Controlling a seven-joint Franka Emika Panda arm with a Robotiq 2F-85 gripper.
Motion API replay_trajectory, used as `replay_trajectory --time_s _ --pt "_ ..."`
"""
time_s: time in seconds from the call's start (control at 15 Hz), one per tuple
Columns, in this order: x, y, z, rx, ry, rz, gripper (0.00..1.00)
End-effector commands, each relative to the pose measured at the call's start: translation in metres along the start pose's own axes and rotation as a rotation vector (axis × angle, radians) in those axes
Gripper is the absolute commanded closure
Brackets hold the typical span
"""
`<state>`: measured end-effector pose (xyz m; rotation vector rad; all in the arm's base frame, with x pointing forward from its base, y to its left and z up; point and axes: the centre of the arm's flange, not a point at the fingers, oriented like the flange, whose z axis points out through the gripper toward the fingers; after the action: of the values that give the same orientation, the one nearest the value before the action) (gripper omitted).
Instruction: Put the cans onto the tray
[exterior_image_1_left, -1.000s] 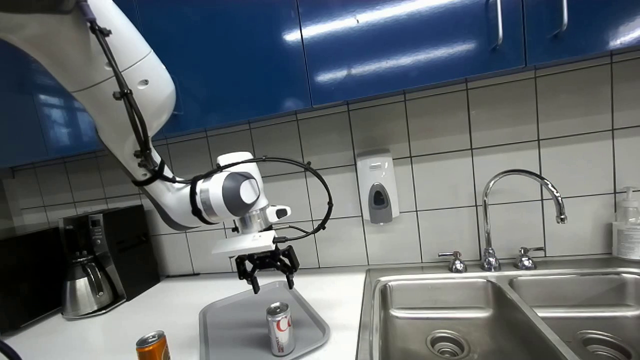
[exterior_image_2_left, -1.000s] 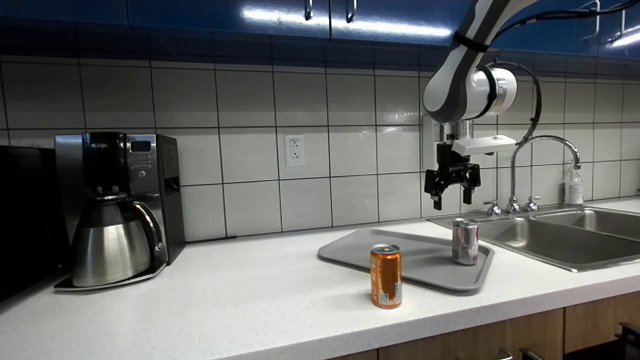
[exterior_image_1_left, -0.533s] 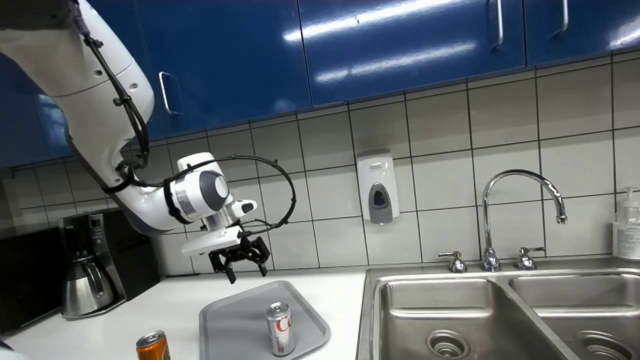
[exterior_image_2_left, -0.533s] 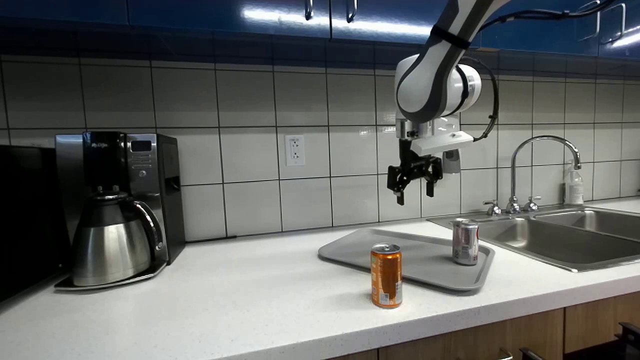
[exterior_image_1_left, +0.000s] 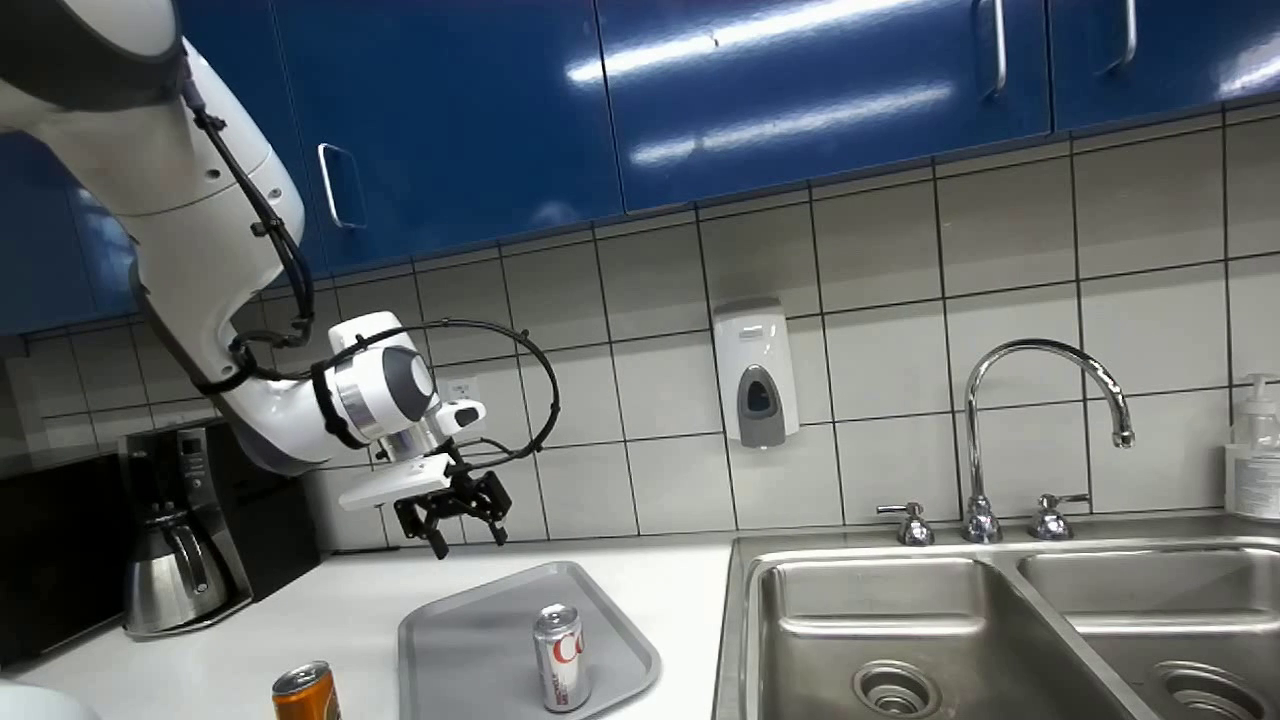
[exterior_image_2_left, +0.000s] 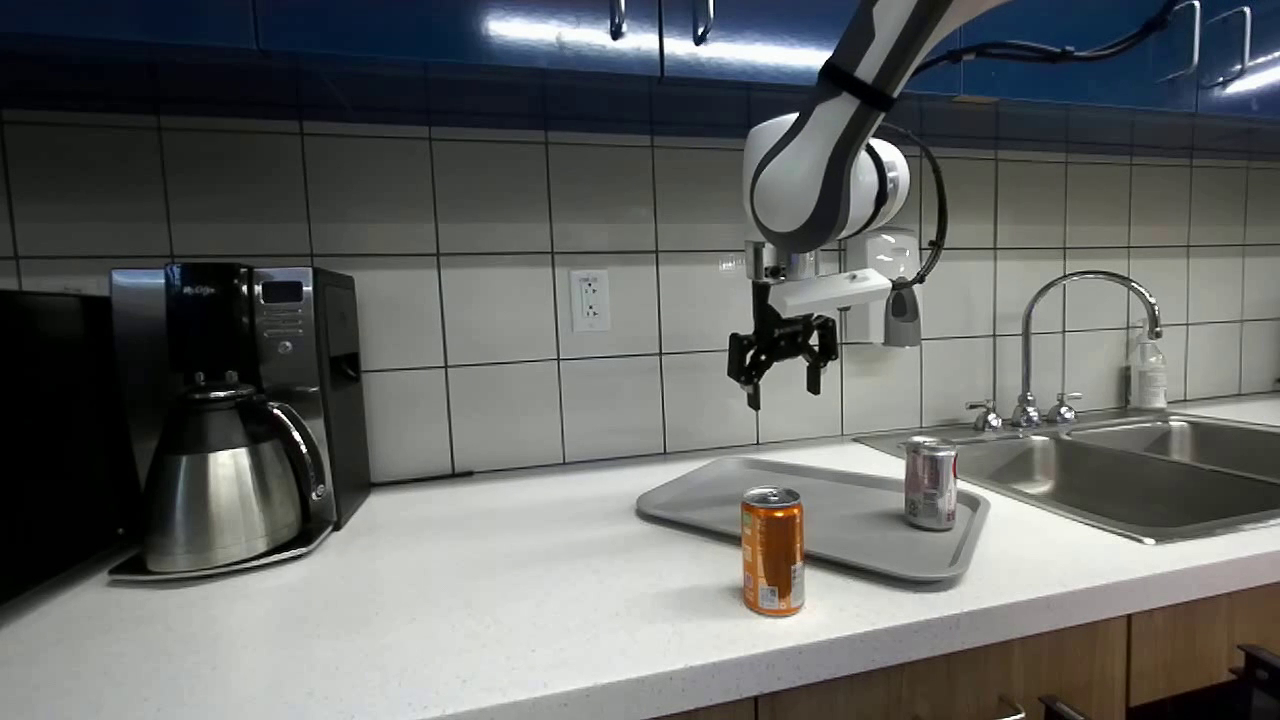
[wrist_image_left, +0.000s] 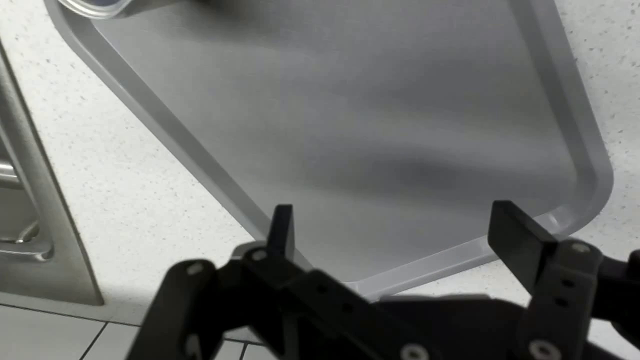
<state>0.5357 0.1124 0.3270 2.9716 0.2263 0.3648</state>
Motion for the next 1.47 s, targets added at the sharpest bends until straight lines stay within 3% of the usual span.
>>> replay_trajectory --time_s 0.0,0.73,1.4 --pt "0.017 -0.020 0.000 0.030 0.001 -0.025 0.00" --pt "0.003 -0.060 -0.008 0.113 -0.016 -0.144 0.00" --pt "-0.033 -0.096 -0.015 0.170 -0.038 -0.299 0.00"
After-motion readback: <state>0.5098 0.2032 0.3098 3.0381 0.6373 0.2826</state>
